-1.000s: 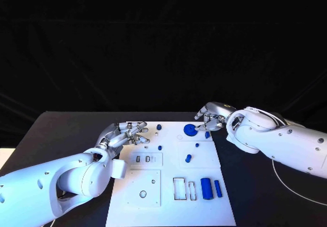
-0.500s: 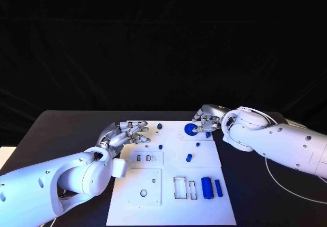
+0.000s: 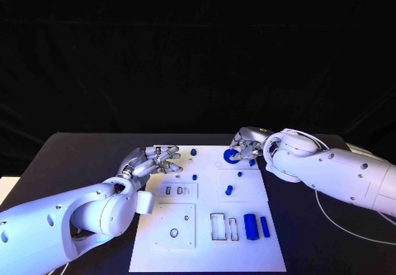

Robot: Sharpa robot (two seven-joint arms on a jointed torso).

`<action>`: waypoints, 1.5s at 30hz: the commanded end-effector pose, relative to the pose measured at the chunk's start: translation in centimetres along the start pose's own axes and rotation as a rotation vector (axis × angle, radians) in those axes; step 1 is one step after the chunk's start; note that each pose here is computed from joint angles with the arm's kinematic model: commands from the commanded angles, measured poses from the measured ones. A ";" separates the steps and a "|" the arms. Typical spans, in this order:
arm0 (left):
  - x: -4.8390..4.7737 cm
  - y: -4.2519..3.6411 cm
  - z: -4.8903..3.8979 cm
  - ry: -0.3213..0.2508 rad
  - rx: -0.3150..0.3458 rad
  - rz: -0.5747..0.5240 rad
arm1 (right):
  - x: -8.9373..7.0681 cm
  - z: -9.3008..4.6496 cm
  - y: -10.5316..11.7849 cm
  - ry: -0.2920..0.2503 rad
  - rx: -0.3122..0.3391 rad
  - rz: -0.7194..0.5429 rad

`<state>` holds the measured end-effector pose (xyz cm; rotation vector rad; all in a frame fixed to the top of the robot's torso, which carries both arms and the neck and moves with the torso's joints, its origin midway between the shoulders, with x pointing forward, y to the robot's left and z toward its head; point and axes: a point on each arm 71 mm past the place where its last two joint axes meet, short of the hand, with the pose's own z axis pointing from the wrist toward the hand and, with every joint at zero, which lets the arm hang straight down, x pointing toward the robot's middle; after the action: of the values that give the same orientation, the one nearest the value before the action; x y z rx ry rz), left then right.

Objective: Assemble the parts on the task board

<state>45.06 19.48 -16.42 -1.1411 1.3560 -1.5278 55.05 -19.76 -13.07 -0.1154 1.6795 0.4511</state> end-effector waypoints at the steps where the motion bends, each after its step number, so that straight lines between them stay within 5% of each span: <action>1: 0.25 -0.12 0.05 0.020 0.009 -0.008 | 0.3 0.1 -0.1 0.031 0.012 -0.031; 45: 0.05 -0.07 0.11 0.015 0.007 -0.006 | 0.3 -0.3 -1.0 0.030 0.026 -0.055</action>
<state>45.18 19.62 -16.47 -1.1424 1.3539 -1.5226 55.08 -20.68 -13.21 -0.1358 1.6899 0.4041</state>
